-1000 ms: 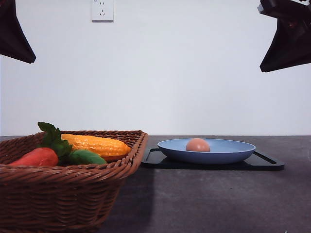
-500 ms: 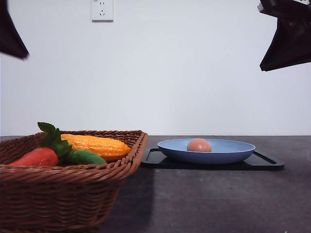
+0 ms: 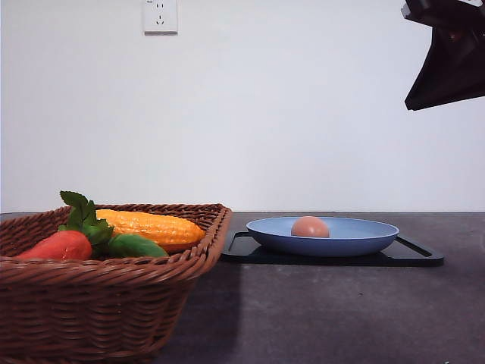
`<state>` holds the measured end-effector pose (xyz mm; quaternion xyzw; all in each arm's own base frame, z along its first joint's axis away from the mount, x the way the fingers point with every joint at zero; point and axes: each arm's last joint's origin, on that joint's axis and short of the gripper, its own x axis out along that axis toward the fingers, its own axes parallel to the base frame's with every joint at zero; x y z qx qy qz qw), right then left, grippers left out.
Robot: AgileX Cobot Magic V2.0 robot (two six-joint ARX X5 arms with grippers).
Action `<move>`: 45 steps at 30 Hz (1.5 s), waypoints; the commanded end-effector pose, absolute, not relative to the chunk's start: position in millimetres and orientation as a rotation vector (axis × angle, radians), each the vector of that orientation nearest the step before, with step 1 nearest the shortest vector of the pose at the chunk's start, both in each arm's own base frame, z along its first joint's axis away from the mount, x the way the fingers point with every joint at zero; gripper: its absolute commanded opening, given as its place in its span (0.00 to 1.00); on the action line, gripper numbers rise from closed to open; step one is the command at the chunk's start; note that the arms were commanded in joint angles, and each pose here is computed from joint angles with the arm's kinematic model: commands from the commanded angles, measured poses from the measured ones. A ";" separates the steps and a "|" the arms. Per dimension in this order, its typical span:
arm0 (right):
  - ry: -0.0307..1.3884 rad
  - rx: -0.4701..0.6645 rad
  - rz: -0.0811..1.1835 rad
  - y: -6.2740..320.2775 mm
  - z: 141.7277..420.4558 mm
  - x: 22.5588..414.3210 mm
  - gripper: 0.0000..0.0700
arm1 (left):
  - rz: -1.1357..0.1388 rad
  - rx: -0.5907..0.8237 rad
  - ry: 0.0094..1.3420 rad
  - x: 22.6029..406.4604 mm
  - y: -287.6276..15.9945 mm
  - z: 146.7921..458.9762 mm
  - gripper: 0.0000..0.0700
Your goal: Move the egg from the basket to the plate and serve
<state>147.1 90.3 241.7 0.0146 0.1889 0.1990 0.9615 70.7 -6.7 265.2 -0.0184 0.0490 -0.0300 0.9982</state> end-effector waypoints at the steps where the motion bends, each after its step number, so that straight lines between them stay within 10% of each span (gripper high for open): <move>1: 0.368 0.047 0.404 91.8 245.7 147.7 0.00 | -0.039 -0.053 0.108 72.0 -5.4 253.5 0.00; 16: 0.367 0.047 0.404 91.8 245.9 147.7 0.00 | 0.043 -0.109 0.227 91.2 -0.8 156.4 0.00; 45: 0.367 0.047 0.404 91.8 245.8 147.7 0.00 | 0.045 -0.113 0.251 92.2 -0.8 149.0 0.00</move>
